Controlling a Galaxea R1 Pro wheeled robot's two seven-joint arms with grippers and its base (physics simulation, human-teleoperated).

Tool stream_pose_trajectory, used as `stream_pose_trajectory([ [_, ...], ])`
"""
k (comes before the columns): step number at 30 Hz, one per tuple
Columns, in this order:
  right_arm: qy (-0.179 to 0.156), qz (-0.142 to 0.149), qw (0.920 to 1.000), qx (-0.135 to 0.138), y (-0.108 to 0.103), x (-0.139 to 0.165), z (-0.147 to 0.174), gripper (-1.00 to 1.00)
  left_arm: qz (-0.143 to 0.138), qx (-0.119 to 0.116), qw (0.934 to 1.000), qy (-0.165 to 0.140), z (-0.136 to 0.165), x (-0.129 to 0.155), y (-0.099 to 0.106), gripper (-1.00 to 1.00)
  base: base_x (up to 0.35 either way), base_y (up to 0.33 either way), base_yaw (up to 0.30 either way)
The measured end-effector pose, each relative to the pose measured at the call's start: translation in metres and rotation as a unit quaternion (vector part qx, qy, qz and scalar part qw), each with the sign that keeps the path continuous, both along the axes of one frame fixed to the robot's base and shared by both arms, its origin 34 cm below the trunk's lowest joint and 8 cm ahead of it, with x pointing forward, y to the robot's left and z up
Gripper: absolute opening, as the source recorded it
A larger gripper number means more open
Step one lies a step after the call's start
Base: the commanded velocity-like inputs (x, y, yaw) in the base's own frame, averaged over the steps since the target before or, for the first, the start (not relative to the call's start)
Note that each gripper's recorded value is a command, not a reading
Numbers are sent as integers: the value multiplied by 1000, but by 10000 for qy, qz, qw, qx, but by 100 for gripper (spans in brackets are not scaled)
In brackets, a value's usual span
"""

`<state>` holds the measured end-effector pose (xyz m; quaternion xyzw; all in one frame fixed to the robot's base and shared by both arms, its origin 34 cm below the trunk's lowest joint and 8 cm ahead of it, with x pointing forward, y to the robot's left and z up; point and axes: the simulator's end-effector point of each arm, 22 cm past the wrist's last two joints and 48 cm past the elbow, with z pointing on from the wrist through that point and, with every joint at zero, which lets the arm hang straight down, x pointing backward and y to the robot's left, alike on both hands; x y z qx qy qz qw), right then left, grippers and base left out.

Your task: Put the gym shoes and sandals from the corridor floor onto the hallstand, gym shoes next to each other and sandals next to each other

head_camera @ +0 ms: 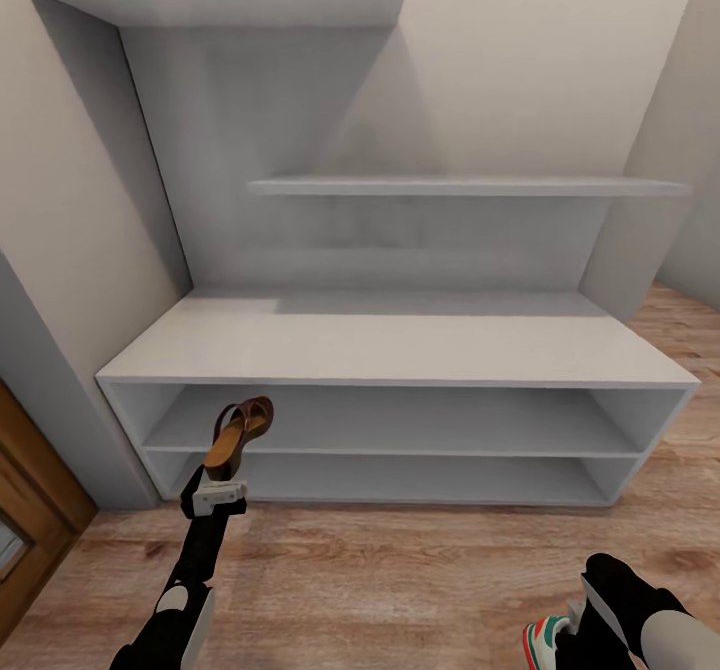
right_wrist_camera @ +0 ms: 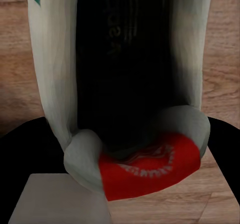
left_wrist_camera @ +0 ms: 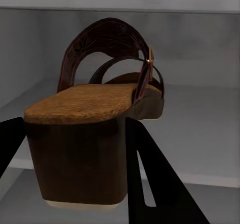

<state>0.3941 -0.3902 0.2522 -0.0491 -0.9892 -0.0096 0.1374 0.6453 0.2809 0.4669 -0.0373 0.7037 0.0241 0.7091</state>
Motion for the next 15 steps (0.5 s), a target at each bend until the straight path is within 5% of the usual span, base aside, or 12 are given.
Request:
stream_pose_trajectory([
  [15, -1, 1, 10000, 0, 0, 0, 0, -100, 0, 0, 10000, -1, 0, 0, 0, -100, 9, 0, 0],
])
